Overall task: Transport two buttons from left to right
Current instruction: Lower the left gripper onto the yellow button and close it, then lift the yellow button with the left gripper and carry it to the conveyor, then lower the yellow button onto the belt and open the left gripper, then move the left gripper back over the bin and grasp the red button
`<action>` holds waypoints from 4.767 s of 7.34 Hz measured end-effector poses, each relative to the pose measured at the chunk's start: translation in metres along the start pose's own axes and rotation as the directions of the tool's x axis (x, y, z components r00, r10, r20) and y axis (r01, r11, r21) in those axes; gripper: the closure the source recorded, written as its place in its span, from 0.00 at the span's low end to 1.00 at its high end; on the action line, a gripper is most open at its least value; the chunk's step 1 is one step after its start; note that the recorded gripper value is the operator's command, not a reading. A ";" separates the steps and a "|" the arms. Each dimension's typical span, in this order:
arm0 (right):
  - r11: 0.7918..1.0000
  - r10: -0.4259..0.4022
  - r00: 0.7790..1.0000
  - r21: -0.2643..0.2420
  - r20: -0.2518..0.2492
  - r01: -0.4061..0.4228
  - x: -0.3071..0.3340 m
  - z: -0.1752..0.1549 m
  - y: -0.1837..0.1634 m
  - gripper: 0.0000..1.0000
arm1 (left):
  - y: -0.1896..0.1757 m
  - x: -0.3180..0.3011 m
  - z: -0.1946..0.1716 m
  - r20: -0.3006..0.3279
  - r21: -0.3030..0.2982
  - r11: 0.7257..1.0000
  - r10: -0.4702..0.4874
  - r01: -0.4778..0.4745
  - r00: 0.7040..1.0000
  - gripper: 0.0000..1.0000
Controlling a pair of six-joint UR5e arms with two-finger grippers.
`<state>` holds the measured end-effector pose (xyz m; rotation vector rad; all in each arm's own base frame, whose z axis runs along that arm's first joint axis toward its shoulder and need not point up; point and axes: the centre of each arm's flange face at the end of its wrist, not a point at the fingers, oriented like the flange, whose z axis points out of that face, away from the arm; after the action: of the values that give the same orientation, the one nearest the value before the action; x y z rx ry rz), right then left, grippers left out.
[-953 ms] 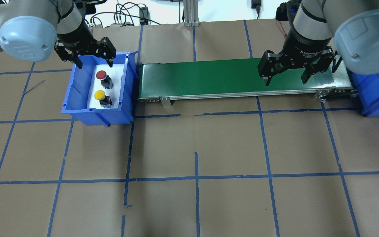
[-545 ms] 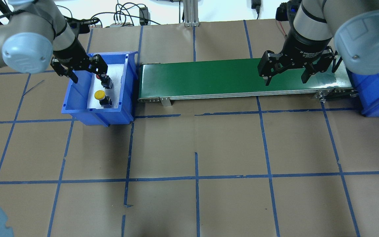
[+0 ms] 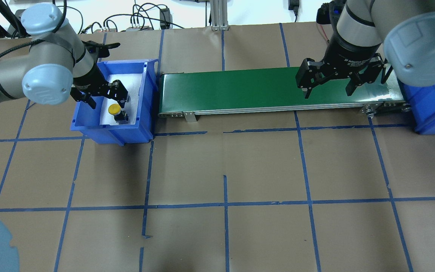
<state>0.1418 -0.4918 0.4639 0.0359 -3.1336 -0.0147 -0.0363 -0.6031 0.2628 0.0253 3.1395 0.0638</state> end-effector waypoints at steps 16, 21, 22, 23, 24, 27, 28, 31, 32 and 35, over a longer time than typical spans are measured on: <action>1.000 0.000 1.000 -0.006 0.000 0.000 -0.001 0.001 0.002 0.00 | -0.039 0.108 -0.140 -0.036 0.178 0.977 -0.113 0.117 0.993 0.73; 1.000 0.000 1.000 -0.012 0.000 0.000 -0.001 0.003 0.003 0.00 | -0.052 0.174 -0.061 -0.029 0.075 0.988 -0.131 0.133 0.991 0.73; 1.000 0.000 1.000 -0.013 0.000 0.000 -0.001 0.004 0.004 0.00 | -0.050 0.174 -0.048 -0.026 0.064 0.990 -0.126 0.128 0.992 0.73; 1.000 0.000 1.000 -0.014 0.000 0.000 -0.001 0.004 0.004 0.00 | -0.049 0.174 -0.043 -0.026 0.064 0.990 -0.121 0.122 0.992 0.73; 1.000 0.000 1.000 -0.014 0.000 0.000 -0.001 0.005 0.004 0.00 | -0.050 0.174 -0.041 -0.027 0.069 0.991 -0.117 0.119 0.993 0.69; 1.000 0.000 1.000 -0.014 0.000 0.000 -0.001 0.004 0.005 0.00 | -0.051 0.175 -0.039 -0.033 0.076 0.990 -0.115 0.117 0.993 0.03; 1.000 0.000 1.000 -0.015 0.000 0.000 -0.001 0.004 0.005 0.00 | -0.051 0.176 -0.041 -0.041 0.077 0.990 -0.112 0.115 0.993 0.02; 1.000 -0.001 1.000 -0.015 0.000 0.001 -0.001 0.005 0.005 0.00 | -0.041 0.171 -0.080 -0.046 0.136 0.988 -0.066 0.072 0.997 0.00; 1.000 -0.002 1.000 -0.015 0.000 0.002 -0.001 0.005 0.005 0.00 | -0.036 0.157 -0.097 -0.039 0.159 0.986 -0.047 0.053 0.998 0.01; 1.000 -0.002 1.000 -0.014 0.000 0.002 -0.001 0.005 0.004 0.00 | -0.043 0.059 -0.091 -0.020 0.140 0.990 -0.034 0.037 0.999 0.03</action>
<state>0.1425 -0.4873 0.4589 0.0383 -3.1333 -0.0369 -0.0961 -0.6486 0.3523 -0.0314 3.1540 -0.1575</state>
